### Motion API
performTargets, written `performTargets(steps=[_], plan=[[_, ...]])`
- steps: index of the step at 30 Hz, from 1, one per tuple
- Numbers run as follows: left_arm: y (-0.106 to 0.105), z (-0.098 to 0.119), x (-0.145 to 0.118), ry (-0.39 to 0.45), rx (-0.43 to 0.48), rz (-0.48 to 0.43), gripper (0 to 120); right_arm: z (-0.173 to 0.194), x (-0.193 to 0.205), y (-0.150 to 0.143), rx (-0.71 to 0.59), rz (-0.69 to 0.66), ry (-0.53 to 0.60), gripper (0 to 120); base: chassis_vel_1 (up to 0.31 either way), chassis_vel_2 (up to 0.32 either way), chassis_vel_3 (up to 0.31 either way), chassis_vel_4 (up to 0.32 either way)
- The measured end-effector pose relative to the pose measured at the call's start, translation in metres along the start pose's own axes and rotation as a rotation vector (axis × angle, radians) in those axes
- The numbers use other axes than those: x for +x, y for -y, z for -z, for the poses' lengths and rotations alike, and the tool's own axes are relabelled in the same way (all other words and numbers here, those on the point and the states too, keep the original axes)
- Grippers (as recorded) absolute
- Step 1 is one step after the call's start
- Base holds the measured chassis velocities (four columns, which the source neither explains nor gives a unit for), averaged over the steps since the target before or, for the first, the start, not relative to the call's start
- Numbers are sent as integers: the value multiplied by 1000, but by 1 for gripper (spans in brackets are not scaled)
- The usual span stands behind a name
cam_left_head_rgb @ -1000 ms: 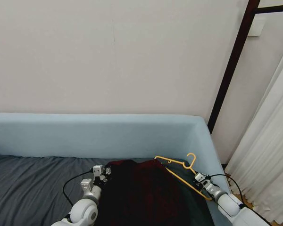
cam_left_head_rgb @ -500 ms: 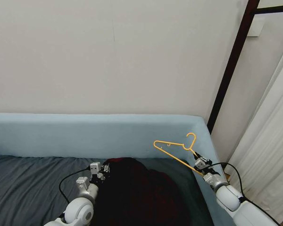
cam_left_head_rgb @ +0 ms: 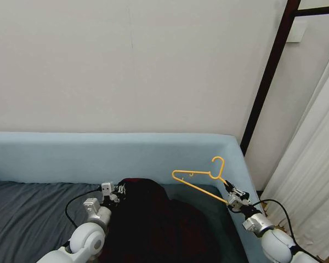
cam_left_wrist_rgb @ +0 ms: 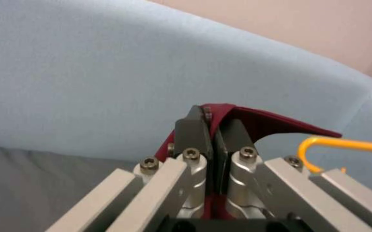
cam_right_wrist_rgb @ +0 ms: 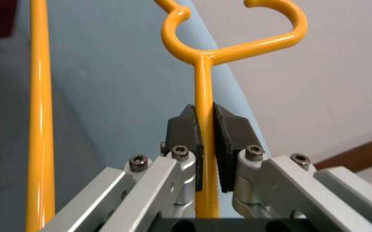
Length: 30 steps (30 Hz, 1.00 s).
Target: Pick up the clothes from the sofa and hang them on the clothes hanger.
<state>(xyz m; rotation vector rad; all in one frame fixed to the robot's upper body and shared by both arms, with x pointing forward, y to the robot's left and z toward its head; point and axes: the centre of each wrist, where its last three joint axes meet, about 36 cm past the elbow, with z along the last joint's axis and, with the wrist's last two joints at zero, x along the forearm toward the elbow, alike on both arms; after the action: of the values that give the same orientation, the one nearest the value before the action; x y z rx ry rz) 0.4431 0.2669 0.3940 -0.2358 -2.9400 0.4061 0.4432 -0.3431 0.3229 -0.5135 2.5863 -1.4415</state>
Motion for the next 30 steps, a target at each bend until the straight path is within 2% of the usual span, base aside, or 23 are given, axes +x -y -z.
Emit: performTargets(steps=[14, 19, 30], plan=[[11, 24, 11, -8, -17, -37, 0, 62, 18, -33, -50, 103, 137, 5, 0, 0, 0, 0], [21, 20, 13, -25, -26, -61, 0, 80, 9, -40, -85, 98, 180, 5, 0, 0, 0, 0], [41, 6, 15, -56, -45, -115, 0, 92, -14, -38, -142, 96, 181, 5, 0, 0, 0, 0]])
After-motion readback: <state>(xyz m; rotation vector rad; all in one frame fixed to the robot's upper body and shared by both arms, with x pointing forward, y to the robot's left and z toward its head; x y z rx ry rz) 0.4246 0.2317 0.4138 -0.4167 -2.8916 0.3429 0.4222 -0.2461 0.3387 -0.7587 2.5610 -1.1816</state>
